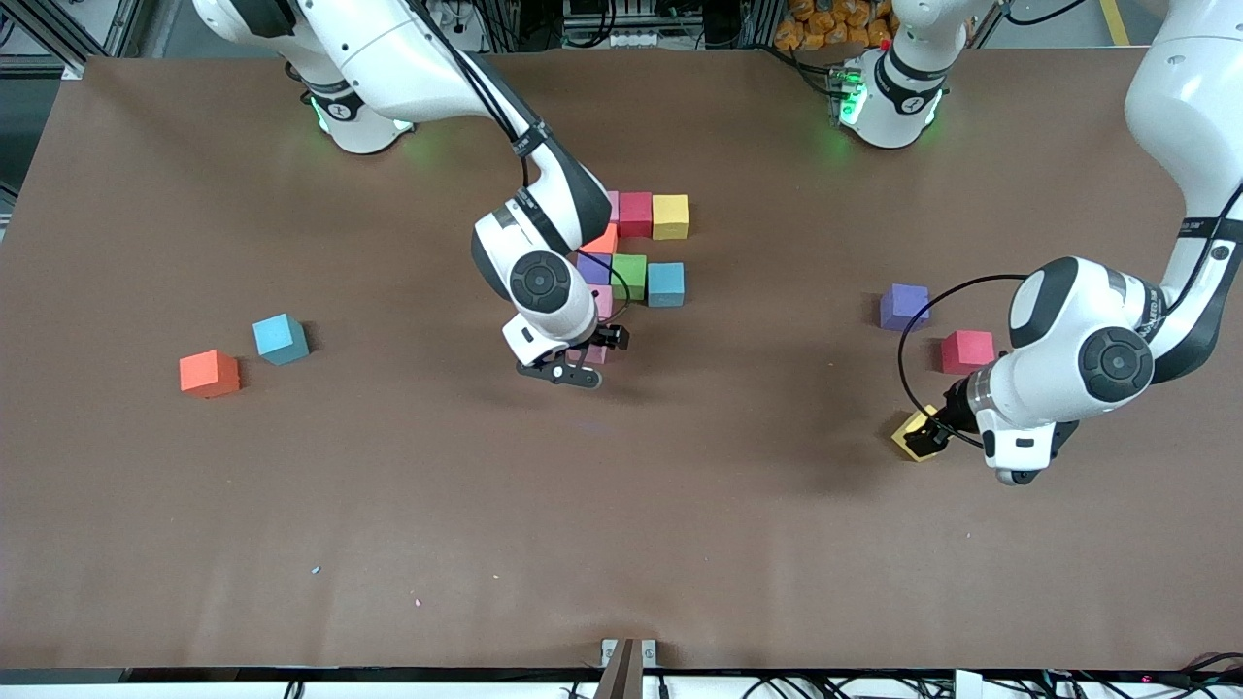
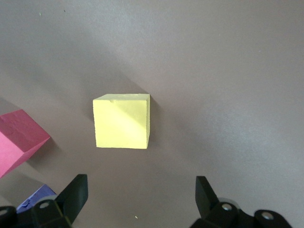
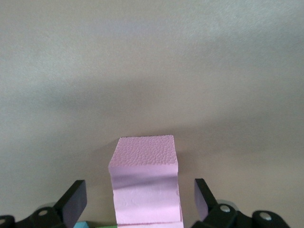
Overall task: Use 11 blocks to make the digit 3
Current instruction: 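Open the right gripper off the pink cube and withdraw it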
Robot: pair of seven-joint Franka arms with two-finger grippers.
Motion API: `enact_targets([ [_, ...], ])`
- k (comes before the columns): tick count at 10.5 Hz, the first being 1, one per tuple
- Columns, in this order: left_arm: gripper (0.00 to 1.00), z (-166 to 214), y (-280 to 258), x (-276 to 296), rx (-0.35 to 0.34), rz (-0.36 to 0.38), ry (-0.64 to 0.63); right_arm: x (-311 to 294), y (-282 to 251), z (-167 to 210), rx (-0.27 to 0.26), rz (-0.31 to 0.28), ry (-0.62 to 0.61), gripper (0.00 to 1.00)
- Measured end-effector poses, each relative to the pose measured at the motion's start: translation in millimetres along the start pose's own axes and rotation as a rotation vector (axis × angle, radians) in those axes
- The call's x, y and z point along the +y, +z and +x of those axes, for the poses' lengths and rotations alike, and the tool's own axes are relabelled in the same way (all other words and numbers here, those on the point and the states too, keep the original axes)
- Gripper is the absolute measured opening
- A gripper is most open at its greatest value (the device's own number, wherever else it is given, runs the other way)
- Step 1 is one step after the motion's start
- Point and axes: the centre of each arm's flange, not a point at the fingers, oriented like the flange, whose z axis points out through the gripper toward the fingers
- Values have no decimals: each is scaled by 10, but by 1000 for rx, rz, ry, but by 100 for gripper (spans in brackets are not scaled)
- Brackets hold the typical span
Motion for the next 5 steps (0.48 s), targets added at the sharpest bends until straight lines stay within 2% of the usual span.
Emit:
enact_targets([
  [3,100,-45,109,54,-21,2,13,295,-230,259,-30,-36,-114,100],
  [5,100,-50,130,80,-17,7,26,768,-458,577,-68,-66,-286,100],
])
